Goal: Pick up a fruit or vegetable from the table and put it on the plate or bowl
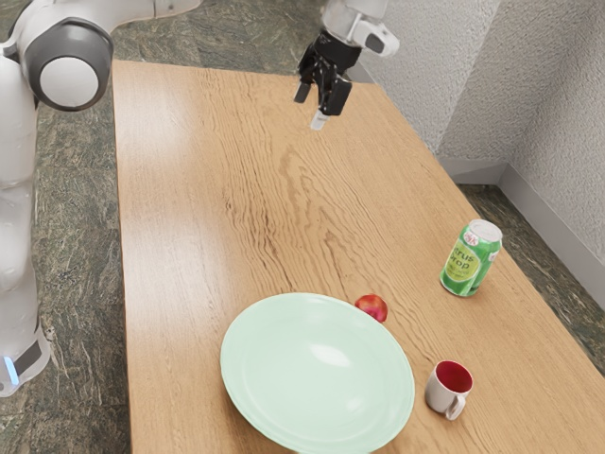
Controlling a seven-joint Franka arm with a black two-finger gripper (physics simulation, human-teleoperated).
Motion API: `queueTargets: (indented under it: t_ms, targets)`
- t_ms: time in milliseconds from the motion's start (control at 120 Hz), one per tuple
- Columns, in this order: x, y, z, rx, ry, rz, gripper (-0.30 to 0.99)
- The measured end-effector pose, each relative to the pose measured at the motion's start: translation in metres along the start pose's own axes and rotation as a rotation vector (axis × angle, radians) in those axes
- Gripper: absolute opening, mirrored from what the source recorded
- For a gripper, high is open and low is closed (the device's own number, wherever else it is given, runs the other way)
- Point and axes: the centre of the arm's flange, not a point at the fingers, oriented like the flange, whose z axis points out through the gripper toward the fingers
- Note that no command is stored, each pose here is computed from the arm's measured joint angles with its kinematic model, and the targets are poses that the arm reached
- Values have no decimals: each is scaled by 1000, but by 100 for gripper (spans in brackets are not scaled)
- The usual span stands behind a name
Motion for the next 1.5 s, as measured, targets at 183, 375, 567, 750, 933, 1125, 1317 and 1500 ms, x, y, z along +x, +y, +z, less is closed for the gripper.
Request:
queueTargets:
  t_ms: [183, 375, 567, 750, 933, 1125, 1317, 1500]
  targets:
    - [17, 4, -15, 9, 165, 23, 69]
    - [22, 4, -23, 14, 235, 33, 69]
    - [-2, 2, -78, 21, 365, 41, 69]
    - [-79, 77, -153, 14, 508, 176, 69]
    - [-64, 182, -111, 15, 394, 344, 69]
    - [42, 185, -22, 13, 255, 292, 69]
    - [66, 193, -2, 10, 261, 272, 69]
    - [72, 199, 78, 49, 204, 255, 69]
